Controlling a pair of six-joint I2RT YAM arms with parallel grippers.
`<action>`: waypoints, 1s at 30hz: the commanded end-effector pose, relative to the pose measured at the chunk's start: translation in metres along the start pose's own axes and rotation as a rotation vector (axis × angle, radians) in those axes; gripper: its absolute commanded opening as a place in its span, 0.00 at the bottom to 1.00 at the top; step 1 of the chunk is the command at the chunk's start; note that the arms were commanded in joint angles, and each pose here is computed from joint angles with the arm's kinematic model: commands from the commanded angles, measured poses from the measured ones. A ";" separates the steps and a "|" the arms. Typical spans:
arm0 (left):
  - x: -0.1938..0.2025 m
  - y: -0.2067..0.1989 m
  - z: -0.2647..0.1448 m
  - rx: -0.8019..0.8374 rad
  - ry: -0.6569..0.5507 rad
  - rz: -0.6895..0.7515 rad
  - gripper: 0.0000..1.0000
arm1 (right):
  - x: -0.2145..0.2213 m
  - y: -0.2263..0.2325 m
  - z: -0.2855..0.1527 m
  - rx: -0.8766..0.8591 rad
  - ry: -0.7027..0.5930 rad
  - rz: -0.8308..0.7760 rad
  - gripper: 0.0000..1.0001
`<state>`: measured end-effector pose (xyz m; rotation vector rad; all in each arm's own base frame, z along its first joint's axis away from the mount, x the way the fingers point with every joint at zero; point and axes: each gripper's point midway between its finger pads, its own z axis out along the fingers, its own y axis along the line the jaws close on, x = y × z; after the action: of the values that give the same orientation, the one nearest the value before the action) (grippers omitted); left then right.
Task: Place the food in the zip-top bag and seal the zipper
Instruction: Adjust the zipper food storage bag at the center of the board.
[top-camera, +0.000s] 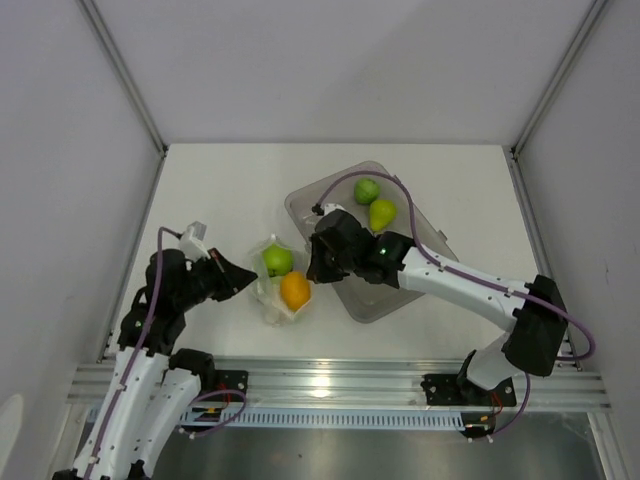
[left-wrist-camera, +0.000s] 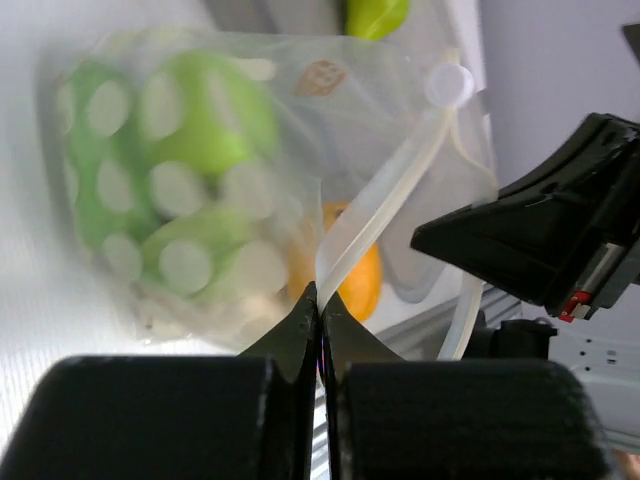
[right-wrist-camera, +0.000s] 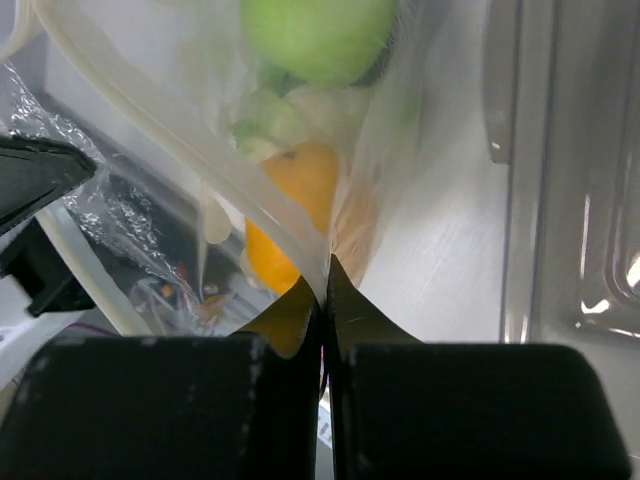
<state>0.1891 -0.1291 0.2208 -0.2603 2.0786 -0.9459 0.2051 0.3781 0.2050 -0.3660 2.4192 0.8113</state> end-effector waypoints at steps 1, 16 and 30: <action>0.027 0.019 0.015 -0.031 0.120 -0.043 0.01 | 0.020 -0.029 0.021 0.069 0.039 0.060 0.00; 0.038 0.008 0.009 0.031 0.196 -0.018 0.01 | -0.001 -0.023 0.012 0.136 -0.003 -0.016 0.16; 0.036 0.006 0.016 0.076 0.187 0.016 0.01 | -0.049 0.018 -0.067 0.086 -0.234 -0.061 0.87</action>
<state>0.1772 -0.1481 0.1835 -0.1888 2.2460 -1.0633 0.2047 0.3686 0.2170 -0.3783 2.3752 0.6262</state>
